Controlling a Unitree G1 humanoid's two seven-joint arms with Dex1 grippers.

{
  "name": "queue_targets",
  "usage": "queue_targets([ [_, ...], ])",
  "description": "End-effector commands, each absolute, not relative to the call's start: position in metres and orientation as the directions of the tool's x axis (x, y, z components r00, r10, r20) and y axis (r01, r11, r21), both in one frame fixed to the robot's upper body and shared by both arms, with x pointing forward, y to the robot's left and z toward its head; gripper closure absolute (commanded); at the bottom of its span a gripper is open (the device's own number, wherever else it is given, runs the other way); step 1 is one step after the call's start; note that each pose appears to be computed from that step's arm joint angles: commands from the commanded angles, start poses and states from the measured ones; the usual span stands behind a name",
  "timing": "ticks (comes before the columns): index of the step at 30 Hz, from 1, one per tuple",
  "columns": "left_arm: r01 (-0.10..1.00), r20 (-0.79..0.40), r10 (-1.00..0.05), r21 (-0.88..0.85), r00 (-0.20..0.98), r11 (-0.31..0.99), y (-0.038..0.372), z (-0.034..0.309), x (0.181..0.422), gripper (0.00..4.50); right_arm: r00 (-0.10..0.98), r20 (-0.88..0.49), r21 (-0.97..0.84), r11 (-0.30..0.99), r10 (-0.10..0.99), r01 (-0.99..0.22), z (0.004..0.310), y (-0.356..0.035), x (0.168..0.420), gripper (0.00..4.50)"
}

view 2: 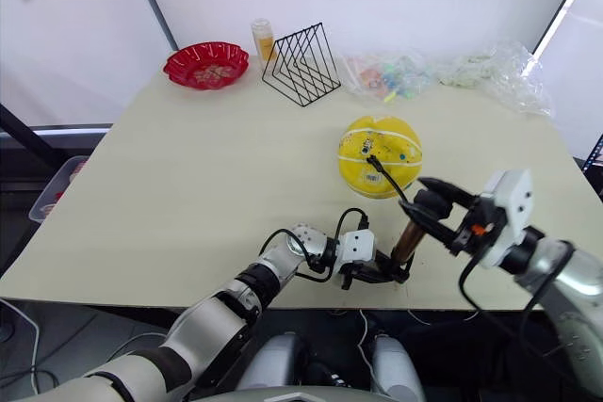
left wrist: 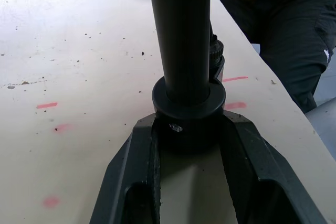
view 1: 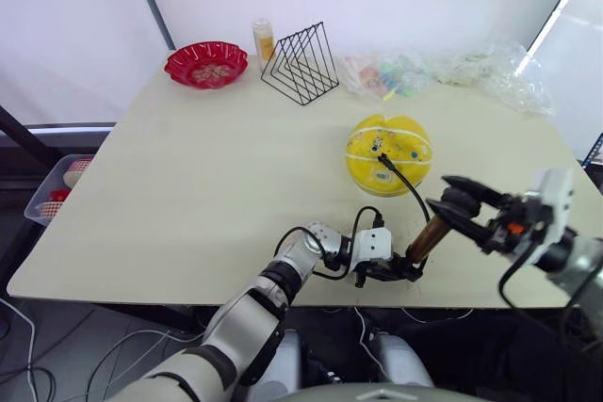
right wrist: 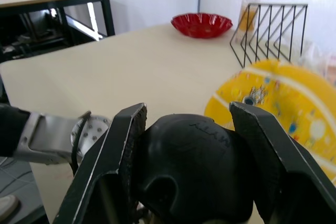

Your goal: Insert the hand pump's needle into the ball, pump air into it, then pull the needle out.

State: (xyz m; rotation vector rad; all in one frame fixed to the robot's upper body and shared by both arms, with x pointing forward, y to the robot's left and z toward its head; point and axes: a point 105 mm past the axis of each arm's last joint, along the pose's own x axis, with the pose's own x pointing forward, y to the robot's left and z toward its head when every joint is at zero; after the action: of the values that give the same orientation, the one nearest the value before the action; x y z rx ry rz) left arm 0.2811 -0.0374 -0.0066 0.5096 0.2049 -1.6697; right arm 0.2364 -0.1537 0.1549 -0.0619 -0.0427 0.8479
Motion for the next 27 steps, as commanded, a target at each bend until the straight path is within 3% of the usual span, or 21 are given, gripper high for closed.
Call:
queue_targets([
  [1,0.992,-0.534,-0.843,0.060,-0.064,-0.113,-0.014,-0.036,0.278,3.40,0.705,-0.113,-0.031,0.707,0.700,-0.706,0.104,-0.157,0.237,2.45],
  [4,0.992,-0.532,-0.844,0.058,-0.068,-0.116,-0.015,-0.036,0.277,3.40,0.718,-0.112,-0.052,0.718,0.687,-0.694,0.096,-0.158,0.237,2.45],
  [10,0.991,-0.533,-0.843,0.053,-0.074,-0.121,-0.014,-0.038,0.274,3.40,0.661,0.064,-0.104,0.664,0.748,-0.741,0.157,-0.158,0.235,2.45],
  [23,0.990,-0.545,-0.834,0.055,-0.080,-0.131,-0.011,-0.039,0.275,3.40,0.588,0.183,-0.163,0.614,0.788,-0.772,0.268,-0.182,0.223,2.45],
  [27,0.989,-0.548,-0.832,0.055,-0.083,-0.136,-0.010,-0.040,0.274,3.40,0.592,0.185,-0.171,0.619,0.784,-0.767,0.286,-0.188,0.220,2.45],
])
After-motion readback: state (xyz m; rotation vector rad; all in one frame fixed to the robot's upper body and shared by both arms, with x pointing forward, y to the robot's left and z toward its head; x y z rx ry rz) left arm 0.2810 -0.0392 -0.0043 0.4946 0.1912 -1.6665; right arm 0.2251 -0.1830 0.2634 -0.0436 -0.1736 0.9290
